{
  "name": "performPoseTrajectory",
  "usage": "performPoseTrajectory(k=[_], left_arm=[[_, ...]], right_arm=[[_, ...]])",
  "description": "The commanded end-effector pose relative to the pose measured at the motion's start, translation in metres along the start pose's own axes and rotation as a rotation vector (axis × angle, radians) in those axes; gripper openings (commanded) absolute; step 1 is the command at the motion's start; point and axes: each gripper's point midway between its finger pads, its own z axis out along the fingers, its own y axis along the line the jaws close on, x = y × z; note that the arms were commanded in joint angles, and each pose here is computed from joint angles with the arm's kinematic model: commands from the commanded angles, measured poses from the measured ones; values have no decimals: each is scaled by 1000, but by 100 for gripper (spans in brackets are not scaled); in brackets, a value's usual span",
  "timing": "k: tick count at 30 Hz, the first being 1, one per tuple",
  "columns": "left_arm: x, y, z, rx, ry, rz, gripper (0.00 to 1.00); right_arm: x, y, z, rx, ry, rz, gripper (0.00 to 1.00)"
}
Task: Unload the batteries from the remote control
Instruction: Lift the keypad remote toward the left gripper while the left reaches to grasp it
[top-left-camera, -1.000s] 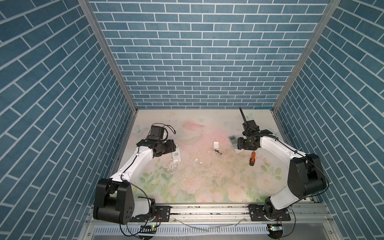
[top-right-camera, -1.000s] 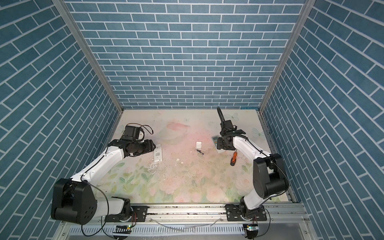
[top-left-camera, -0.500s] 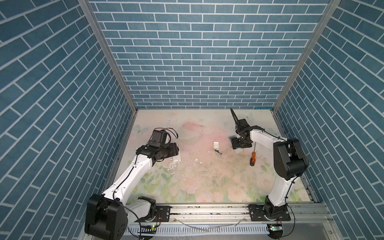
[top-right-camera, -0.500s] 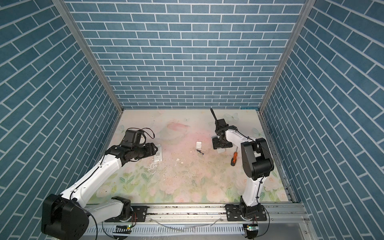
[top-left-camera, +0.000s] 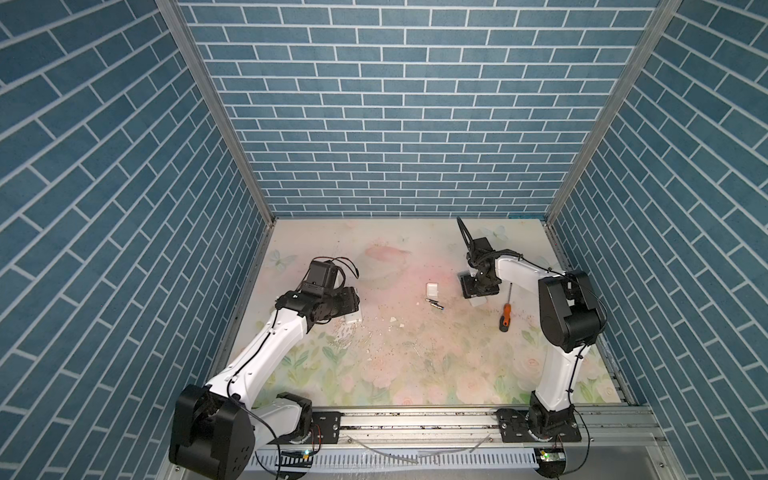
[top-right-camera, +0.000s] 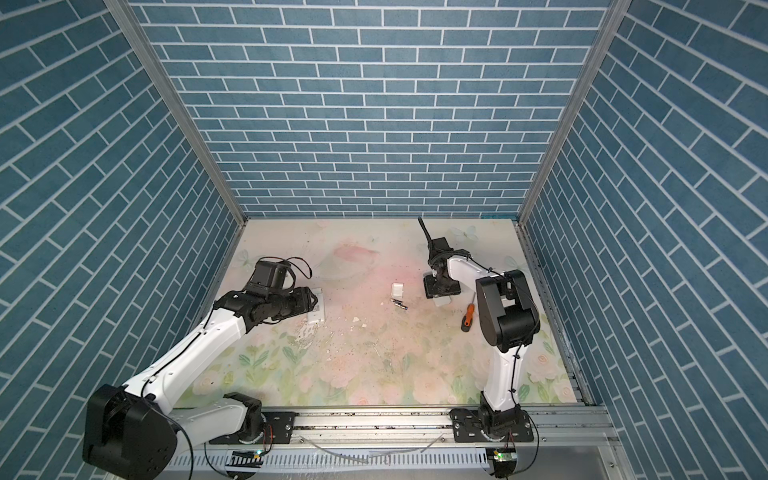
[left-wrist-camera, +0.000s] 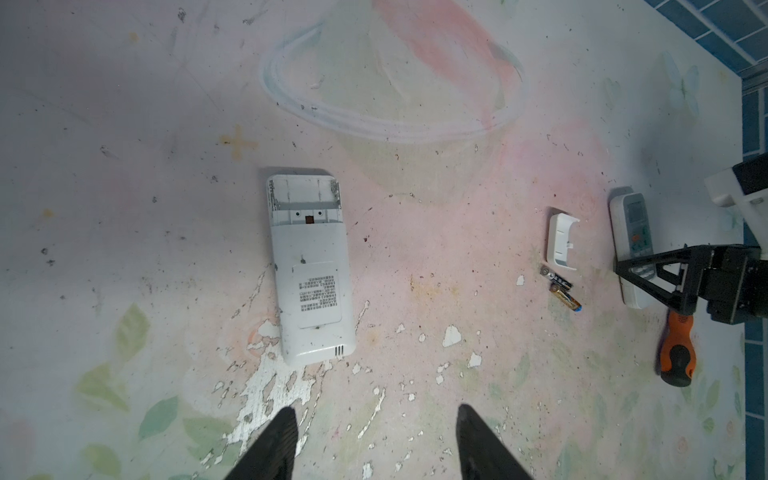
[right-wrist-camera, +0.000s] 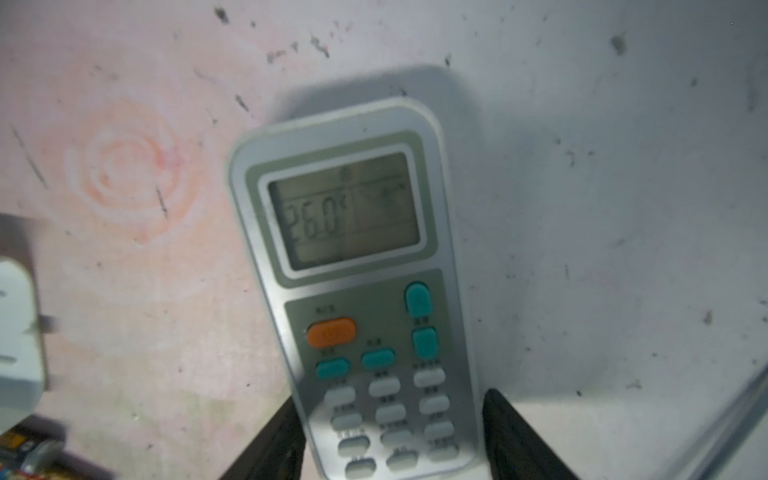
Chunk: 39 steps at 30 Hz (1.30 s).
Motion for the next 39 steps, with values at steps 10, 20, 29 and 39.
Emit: performPoseTrajectory(k=[10, 20, 29, 39], left_arm=[[-6, -57, 33, 118, 31, 55, 62], [-12, -156, 69, 385, 29, 91, 58], [-23, -226, 76, 614, -4, 76, 55], [-16, -236, 87, 630, 25, 63, 46]], right_arm=[[13, 14, -20, -49, 14, -7, 29], [26, 46, -101, -128, -66, -79, 13], [41, 94, -135, -215, -109, -153, 9], [34, 124, -140, -260, -127, -206, 7]])
